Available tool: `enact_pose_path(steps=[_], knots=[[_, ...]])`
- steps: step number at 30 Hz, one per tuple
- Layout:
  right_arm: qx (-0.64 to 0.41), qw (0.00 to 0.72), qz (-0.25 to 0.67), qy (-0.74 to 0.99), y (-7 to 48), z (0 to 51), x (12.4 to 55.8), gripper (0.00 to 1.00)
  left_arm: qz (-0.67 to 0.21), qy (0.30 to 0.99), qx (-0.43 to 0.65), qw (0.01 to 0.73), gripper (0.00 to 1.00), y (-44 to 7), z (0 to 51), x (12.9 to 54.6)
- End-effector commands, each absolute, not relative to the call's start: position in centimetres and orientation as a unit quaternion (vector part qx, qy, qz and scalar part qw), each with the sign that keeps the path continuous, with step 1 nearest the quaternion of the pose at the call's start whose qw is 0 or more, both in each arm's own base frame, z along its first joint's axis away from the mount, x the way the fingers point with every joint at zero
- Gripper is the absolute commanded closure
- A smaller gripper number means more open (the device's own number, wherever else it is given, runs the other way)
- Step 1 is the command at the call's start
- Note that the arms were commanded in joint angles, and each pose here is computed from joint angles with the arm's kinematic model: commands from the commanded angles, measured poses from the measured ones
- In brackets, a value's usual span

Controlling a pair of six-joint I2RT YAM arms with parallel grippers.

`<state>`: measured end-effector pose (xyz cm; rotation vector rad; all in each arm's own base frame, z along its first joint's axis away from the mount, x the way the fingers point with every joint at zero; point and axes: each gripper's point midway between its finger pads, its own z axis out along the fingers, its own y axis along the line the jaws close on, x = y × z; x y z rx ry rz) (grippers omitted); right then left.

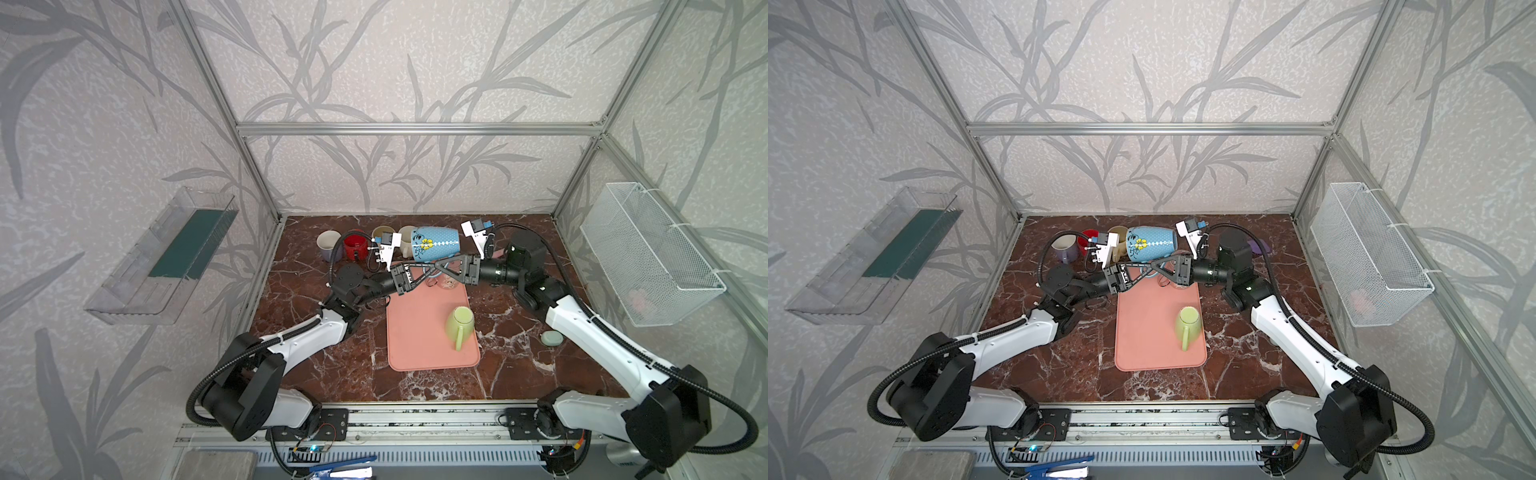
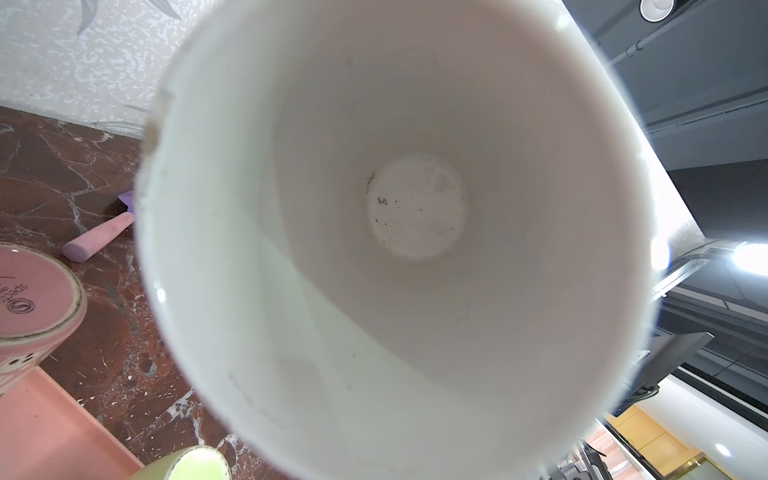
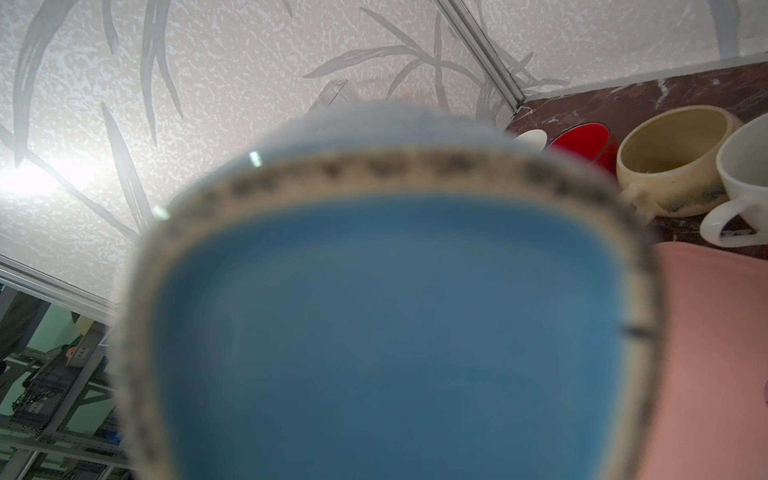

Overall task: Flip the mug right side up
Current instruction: 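Close the left gripper on the blue mug while the right gripper holds it, then release the right gripper to the green mug while the left gripper takes the blue mug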

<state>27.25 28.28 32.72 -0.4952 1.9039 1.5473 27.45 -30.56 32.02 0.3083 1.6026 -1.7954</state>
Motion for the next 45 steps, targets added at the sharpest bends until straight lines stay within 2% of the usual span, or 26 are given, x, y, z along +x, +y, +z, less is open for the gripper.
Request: enact_pose_path(steps=[1,4,11,20,24,31,45], knots=[[-0.207,0.324,0.589,0.711,28.5,32.7,27.0,0.88,-0.694,0.600,0.124,0.378,1.00,-29.9,33.5,26.9],[-0.206,0.323,0.587,0.713,28.5,32.3,27.0,0.75,-0.685,0.611,0.114,0.381,1.00,-29.6,32.8,26.9],[-0.198,0.318,0.575,0.727,28.4,30.6,27.3,0.55,-0.667,0.627,0.085,0.393,1.00,-28.7,31.3,27.3],[-0.185,0.327,0.542,0.751,27.5,28.3,27.7,0.45,-0.637,0.651,0.055,0.410,1.00,-27.1,30.4,28.3],[-0.172,0.349,0.501,0.773,26.2,27.2,28.0,0.44,-0.601,0.686,0.043,0.408,1.00,-26.1,29.4,29.0],[-0.169,0.377,0.453,0.790,24.4,25.7,27.6,0.27,-0.529,0.740,0.046,0.413,1.00,-24.5,28.6,29.2],[-0.152,0.364,0.399,0.828,22.8,22.3,27.5,0.13,-0.374,0.838,0.071,0.390,1.00,-22.4,27.5,32.3]])
